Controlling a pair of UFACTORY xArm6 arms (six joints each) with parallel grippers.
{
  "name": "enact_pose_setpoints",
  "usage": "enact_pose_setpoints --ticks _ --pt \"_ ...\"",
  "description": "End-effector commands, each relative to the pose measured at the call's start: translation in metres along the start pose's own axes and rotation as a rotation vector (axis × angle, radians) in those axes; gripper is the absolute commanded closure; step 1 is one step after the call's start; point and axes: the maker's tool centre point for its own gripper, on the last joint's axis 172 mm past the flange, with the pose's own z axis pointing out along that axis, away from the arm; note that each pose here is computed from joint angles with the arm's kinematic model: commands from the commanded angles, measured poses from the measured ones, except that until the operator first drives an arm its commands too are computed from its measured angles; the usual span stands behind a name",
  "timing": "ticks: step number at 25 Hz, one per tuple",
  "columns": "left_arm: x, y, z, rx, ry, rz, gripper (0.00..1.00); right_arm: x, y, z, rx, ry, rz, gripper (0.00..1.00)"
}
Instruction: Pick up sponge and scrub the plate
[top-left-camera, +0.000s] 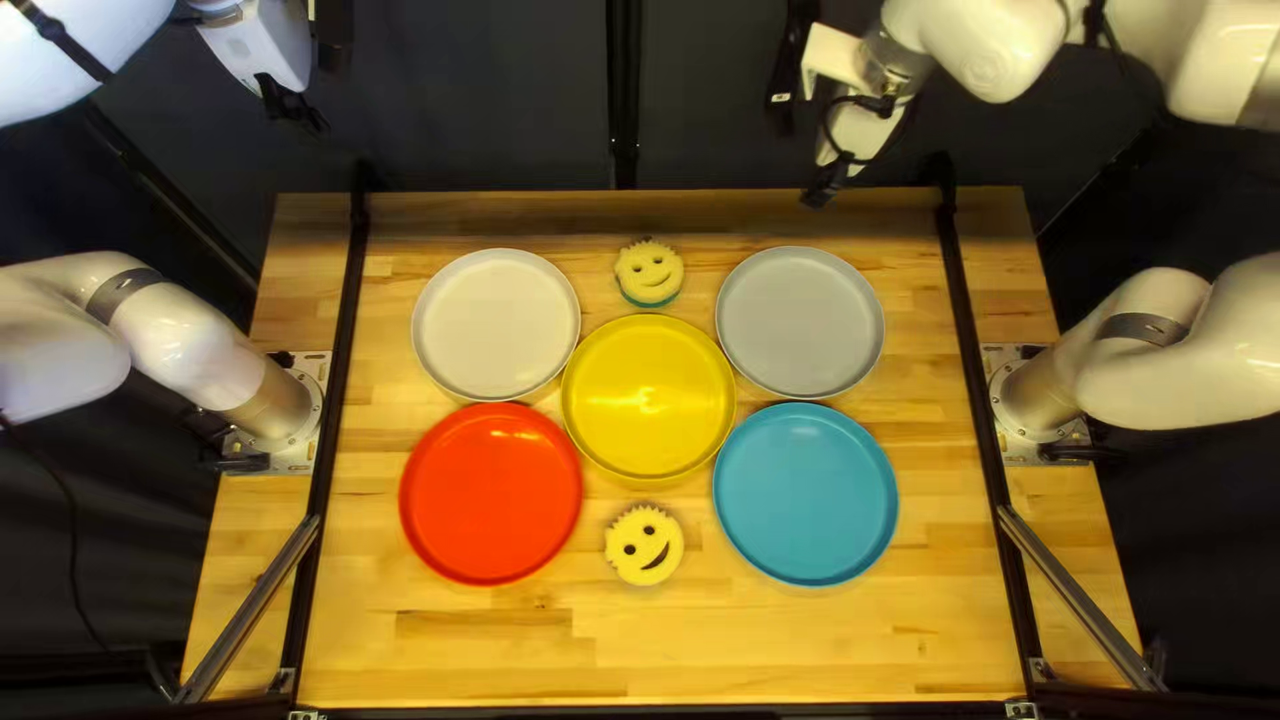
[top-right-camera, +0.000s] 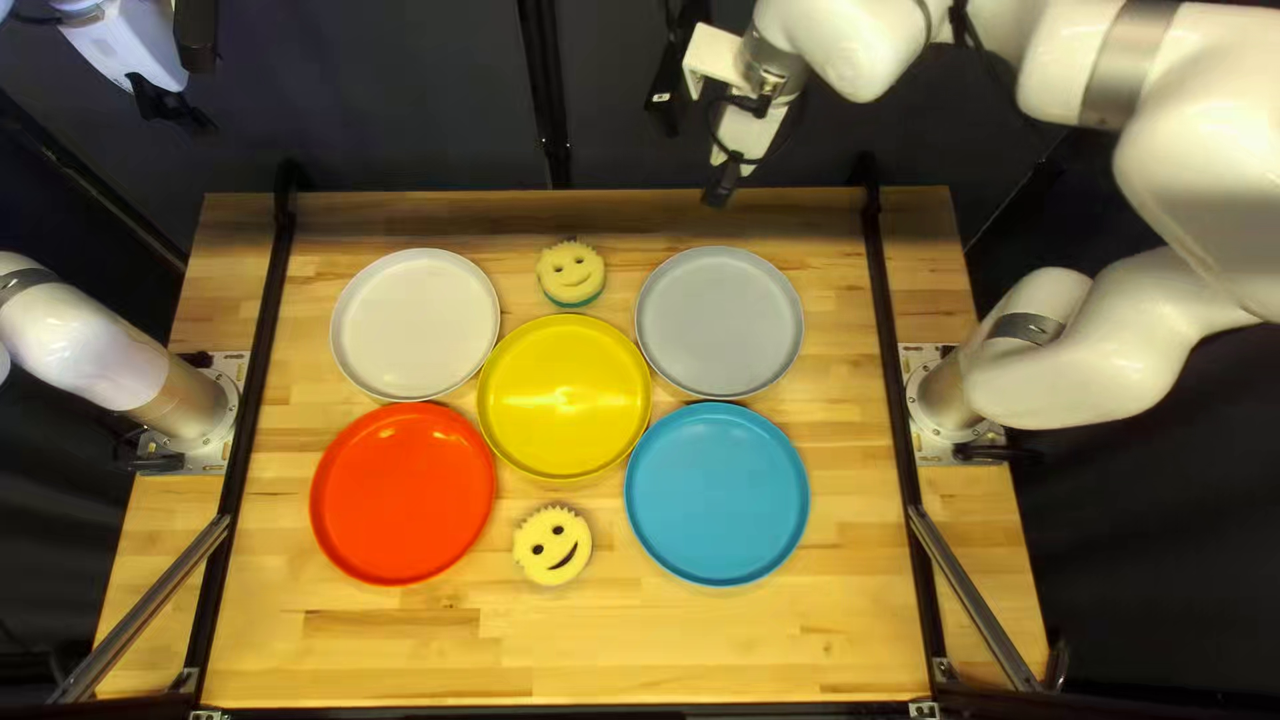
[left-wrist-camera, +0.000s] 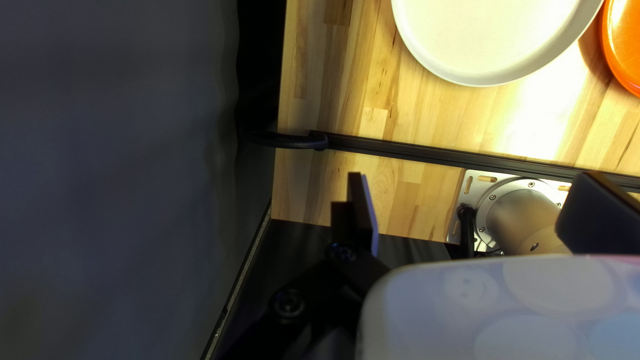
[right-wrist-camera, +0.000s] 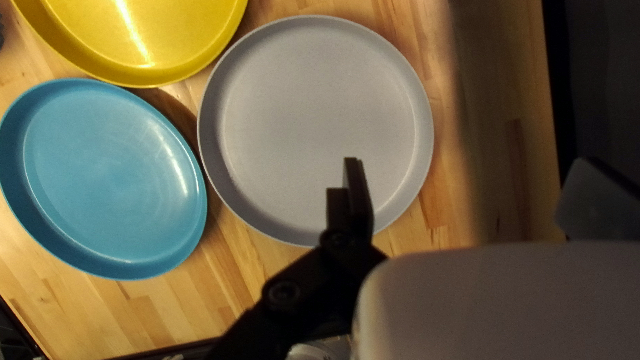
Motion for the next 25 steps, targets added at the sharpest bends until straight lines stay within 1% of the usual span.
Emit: enact_pose_setpoints --ticks 1,5,8,10,12,21,23,25 --pt "0.0 0.0 0.0 0.0 0.0 0.0 0.0 0.028 -0.011 0.044 0.016 0.03 0.054 0.0" --pt "0.0 0.0 0.0 0.0 0.0 0.0 0.0 0.049 -0.032 0.078 0.019 0.052 0.054 0.0" --pt "0.0 0.0 0.0 0.0 0.0 0.0 0.0 0.064 -0.045 0.095 0.012 0.07 0.035 0.0" --pt "0.0 0.0 0.0 0.0 0.0 0.0 0.0 0.072 -0.048 0.1 0.007 0.078 0.018 0.0" --pt "0.0 0.0 0.0 0.0 0.0 0.0 0.0 0.074 -0.047 0.102 0.008 0.08 0.006 0.0" --pt "0.0 0.0 0.0 0.0 0.0 0.0 0.0 0.074 -0.047 0.102 0.008 0.08 0.006 0.0" --pt "0.0 0.0 0.0 0.0 0.0 0.0 0.0 0.07 -0.039 0.105 0.014 0.074 0.002 0.0" --pt "0.0 0.0 0.0 0.0 0.0 0.0 0.0 0.071 -0.031 0.116 0.028 0.062 -0.005 0.0"
